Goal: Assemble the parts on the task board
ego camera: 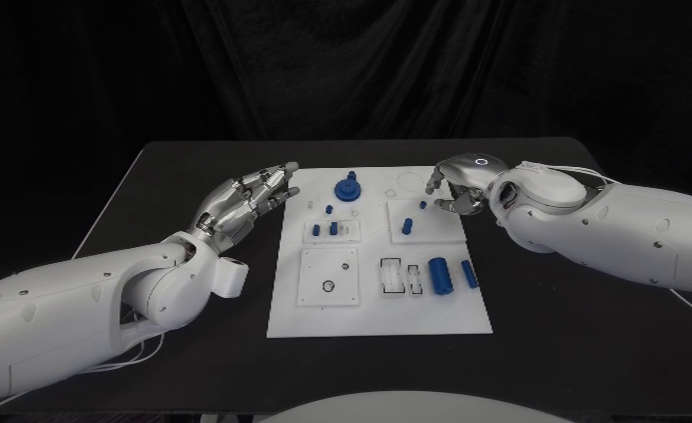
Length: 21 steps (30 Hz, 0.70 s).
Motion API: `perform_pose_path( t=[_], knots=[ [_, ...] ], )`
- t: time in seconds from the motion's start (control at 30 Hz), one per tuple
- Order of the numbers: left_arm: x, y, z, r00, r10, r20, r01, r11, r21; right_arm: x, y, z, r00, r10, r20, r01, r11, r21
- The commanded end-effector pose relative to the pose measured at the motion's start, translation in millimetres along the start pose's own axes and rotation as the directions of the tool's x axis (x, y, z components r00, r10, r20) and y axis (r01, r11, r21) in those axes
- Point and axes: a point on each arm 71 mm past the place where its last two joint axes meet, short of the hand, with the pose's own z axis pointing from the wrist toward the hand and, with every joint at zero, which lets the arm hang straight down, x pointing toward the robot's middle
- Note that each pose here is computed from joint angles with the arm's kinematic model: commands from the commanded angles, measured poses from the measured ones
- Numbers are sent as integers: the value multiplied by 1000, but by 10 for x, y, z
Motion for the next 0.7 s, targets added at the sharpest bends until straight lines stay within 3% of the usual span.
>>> perform_pose_path(
  t=[0.03, 0.7],
  knots=[
    [10, -106, -7, 999, -38, 1, 37, 988, 152, 25, 17, -24, 999, 33, -16, -33, 999, 14],
    [20, -58, 17, 1000, -24, 20, 21, 990, 142, 232, 21, 16, 998, 59, -8, -59, 998, 5]
  ],
)
